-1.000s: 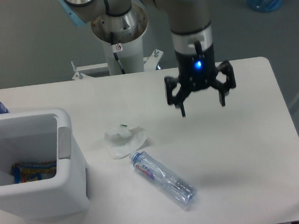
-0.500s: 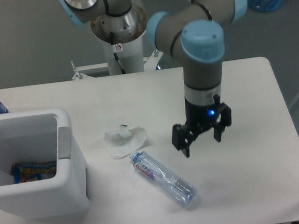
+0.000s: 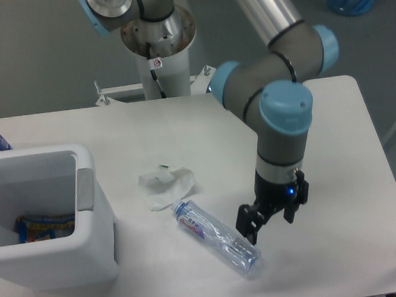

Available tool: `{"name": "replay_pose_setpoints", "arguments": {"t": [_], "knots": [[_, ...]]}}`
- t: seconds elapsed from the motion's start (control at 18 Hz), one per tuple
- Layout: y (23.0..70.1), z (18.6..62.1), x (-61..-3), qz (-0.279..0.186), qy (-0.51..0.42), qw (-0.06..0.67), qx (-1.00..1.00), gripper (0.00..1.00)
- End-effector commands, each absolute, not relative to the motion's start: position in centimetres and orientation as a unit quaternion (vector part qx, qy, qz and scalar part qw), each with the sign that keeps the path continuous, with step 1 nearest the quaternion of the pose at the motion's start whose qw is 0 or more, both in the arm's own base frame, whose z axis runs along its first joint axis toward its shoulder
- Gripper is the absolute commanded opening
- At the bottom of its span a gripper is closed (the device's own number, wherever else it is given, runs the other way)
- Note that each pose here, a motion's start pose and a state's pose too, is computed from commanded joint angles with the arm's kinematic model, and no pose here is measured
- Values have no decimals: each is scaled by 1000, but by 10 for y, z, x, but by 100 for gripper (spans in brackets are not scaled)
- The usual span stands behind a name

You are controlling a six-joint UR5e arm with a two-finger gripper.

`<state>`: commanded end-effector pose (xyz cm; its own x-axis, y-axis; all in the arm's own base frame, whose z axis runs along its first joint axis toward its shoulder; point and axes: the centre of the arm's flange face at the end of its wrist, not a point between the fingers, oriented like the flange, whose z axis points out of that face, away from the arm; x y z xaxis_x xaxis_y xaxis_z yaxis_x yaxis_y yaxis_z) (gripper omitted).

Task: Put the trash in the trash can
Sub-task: 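Lower the gripper onto the bottle's cap end and close on it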

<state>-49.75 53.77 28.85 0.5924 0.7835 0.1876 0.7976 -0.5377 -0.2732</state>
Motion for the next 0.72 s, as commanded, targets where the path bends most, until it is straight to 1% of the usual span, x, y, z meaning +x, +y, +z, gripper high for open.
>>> {"name": "replay_pose_setpoints", "arguments": {"t": [0.17,0.28,0.39,0.72], "knots": [[544,264,-495,-13,-449,148,-881,100],[553,258,-491,14,-457,147,-877,100],[558,251,-487,29,-454,148,-878,100],[570,227,-472,25,-456,128,-881,100]]}}
